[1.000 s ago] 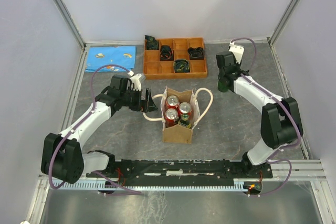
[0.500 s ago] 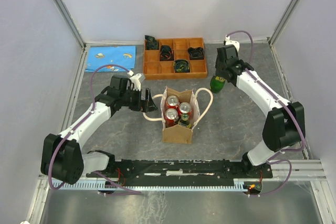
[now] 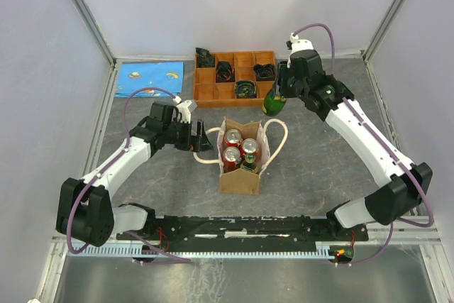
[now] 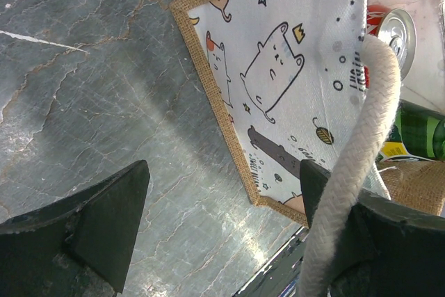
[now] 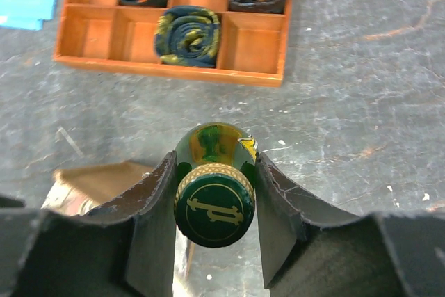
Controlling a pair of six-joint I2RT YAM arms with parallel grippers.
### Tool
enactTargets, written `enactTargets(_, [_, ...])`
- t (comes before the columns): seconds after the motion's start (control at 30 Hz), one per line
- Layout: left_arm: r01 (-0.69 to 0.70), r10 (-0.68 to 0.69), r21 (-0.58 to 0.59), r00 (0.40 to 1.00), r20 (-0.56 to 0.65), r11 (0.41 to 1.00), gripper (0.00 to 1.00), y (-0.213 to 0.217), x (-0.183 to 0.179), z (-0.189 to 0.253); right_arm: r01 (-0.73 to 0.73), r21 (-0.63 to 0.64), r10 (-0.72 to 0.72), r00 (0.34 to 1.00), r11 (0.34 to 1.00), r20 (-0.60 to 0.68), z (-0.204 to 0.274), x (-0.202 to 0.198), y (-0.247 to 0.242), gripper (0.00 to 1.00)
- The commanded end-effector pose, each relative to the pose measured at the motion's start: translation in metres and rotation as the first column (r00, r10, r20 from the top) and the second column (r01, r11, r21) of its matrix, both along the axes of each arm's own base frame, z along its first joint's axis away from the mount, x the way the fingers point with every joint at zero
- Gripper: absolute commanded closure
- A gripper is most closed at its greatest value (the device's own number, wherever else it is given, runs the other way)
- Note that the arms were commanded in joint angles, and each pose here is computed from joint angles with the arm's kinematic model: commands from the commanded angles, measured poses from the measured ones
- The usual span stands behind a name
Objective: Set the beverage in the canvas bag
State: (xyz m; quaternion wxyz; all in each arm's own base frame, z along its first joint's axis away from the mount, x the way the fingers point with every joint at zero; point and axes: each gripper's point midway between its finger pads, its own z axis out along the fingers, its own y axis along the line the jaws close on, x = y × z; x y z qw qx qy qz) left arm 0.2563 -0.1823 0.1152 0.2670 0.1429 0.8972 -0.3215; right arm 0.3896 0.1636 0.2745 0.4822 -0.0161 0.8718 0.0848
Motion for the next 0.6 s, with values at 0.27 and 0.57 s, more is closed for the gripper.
enactTargets(0.27, [0.016, -0.014, -0.017, 0.997, 0.08, 1.0, 0.06, -0.004, 0.009, 0.019, -0.268, 0.163, 0.218, 0.938, 0.95, 0.271, 0.125, -0.062, 0.073, 1.0])
enactTargets(0.57, [0.015, -0.013, -0.015, 0.996, 0.083, 1.0, 0.06, -0.001, 0.004, 0.017, -0.374, 0.167, 0.333, 0.915, 0.912, 0.229, 0.109, -0.101, 0.115, 1.0])
